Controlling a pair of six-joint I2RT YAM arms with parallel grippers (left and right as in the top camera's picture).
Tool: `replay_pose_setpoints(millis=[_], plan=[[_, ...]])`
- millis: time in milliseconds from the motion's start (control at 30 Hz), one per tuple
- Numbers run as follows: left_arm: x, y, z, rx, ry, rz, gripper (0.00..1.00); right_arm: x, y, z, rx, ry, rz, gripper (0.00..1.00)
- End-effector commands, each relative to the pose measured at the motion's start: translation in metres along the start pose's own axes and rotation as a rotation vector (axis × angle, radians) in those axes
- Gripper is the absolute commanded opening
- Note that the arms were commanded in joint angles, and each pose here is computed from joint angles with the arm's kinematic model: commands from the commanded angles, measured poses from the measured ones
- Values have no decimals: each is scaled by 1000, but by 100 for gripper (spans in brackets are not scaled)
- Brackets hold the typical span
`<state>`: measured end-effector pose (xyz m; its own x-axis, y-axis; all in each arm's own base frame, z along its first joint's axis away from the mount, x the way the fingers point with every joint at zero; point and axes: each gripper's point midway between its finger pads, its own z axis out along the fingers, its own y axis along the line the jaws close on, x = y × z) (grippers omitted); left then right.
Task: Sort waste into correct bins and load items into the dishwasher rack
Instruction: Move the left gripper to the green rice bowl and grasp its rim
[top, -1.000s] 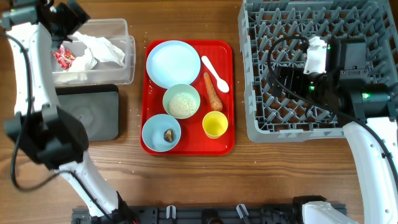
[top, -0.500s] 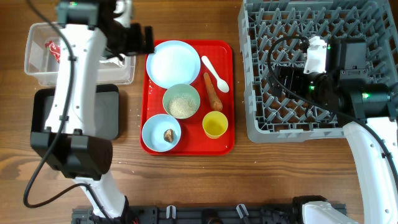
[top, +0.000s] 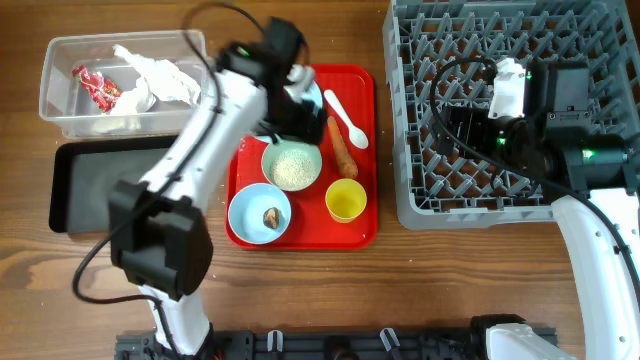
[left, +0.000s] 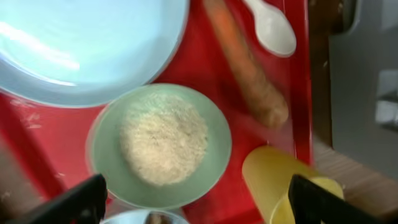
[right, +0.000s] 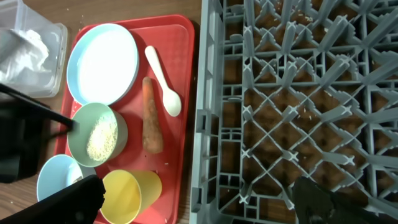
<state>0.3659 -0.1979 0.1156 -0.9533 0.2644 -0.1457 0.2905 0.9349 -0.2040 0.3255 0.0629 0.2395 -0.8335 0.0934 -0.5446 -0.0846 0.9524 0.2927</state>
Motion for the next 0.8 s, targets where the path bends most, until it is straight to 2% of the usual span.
replay_pose_setpoints(millis=[0, 233, 533, 767], plan=[[6, -13, 31, 15, -1, -14, 83, -6, 3, -4, -12, -16, 8, 100], [12, -6, 59, -16, -12, -64, 60, -5, 3, -4, -11, -13, 10, 99], [33, 3, 89, -26, 14, -78, 50, -5, 3, -4, -12, -13, 11, 99], [32, 3, 91, -30, 5, -75, 16, -4, 3, -2, -11, -10, 12, 99]])
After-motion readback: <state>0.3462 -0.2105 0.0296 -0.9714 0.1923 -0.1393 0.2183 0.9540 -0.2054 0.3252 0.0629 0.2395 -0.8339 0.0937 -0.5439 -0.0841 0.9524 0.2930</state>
